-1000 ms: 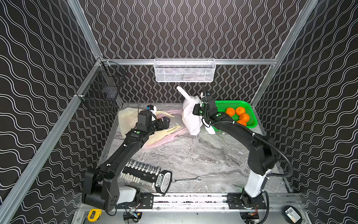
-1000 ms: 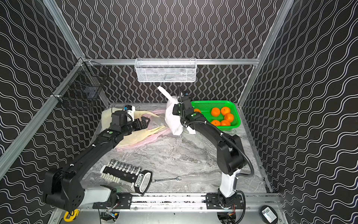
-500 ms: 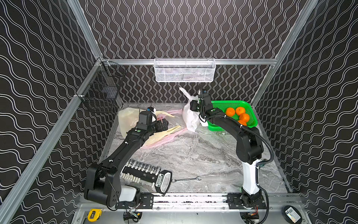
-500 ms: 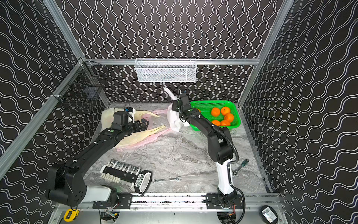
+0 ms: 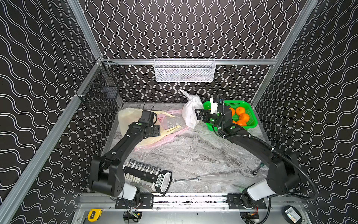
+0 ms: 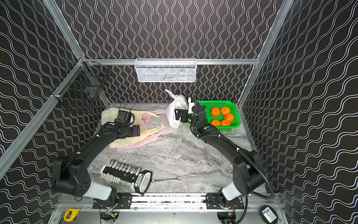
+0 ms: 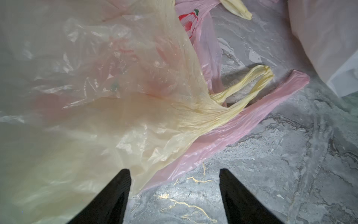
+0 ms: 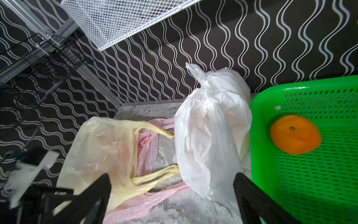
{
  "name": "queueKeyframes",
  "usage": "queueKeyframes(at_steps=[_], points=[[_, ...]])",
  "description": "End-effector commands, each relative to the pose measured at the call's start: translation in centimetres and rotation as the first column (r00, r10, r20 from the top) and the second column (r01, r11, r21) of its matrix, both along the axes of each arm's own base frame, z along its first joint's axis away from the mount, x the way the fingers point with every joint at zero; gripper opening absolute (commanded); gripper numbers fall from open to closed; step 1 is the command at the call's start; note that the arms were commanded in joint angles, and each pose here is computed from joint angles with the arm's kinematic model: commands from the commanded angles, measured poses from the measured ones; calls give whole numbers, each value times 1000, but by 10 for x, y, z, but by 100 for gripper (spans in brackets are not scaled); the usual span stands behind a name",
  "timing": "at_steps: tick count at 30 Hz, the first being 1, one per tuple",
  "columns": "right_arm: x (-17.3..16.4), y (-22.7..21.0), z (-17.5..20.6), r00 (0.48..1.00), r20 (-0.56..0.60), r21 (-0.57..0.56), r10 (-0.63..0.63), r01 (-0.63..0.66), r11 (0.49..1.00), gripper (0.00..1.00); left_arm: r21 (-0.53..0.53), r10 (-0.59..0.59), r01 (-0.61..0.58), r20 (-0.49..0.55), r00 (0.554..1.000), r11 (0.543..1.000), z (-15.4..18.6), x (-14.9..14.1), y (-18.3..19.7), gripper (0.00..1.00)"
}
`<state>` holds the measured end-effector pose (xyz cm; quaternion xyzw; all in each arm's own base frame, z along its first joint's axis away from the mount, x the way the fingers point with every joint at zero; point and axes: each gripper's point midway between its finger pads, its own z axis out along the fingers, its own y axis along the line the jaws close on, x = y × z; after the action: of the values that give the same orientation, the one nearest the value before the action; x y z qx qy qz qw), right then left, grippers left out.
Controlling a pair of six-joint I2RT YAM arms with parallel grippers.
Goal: Place the oranges into plastic bags & tie knots
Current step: Place the plastic bag at the center of the board, then open the plastic bag at the center of the board.
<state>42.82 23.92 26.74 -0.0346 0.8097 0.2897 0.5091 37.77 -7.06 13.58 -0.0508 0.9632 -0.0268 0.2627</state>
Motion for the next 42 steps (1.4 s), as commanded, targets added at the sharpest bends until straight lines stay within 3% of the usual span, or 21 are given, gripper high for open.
queueKeyframes(at_steps=[1, 9, 13, 17, 27, 32, 37, 42], points=[[-28, 9, -21, 988, -116, -1, 105, -105, 994, 100, -43, -6, 5, -12, 1000, 999, -7, 22, -6, 77], [-52, -26, -48, 982, -187, 8, -38, 41, 999, 100, 168, 19, -5, -81, 997, 986, -25, 77, 15, 83], [-70, -32, -38, 990, -144, -30, 1, -5, 1000, 100, 276, 44, -11, -113, 993, 961, -31, 93, 27, 86], [-80, -35, -28, 998, -48, 2, 35, -35, 999, 100, 323, 50, -7, -124, 991, 946, -37, 108, 29, 94], [-83, -32, -39, 993, -101, -41, 63, -68, 997, 100, 348, 26, 35, -169, 985, 937, -71, 129, 5, 98], [-86, -31, -41, 990, -118, -45, 72, -78, 996, 100, 378, 40, 39, -199, 979, 925, -87, 124, 8, 84], [-84, -40, -39, 992, -127, -53, 21, -28, 998, 100, 368, 30, 45, -196, 980, 929, -82, 113, 9, 55], [-83, -50, -29, 994, -107, -63, -36, 29, 998, 100, 338, 4, 70, -213, 977, 938, -74, 81, 13, 27]])
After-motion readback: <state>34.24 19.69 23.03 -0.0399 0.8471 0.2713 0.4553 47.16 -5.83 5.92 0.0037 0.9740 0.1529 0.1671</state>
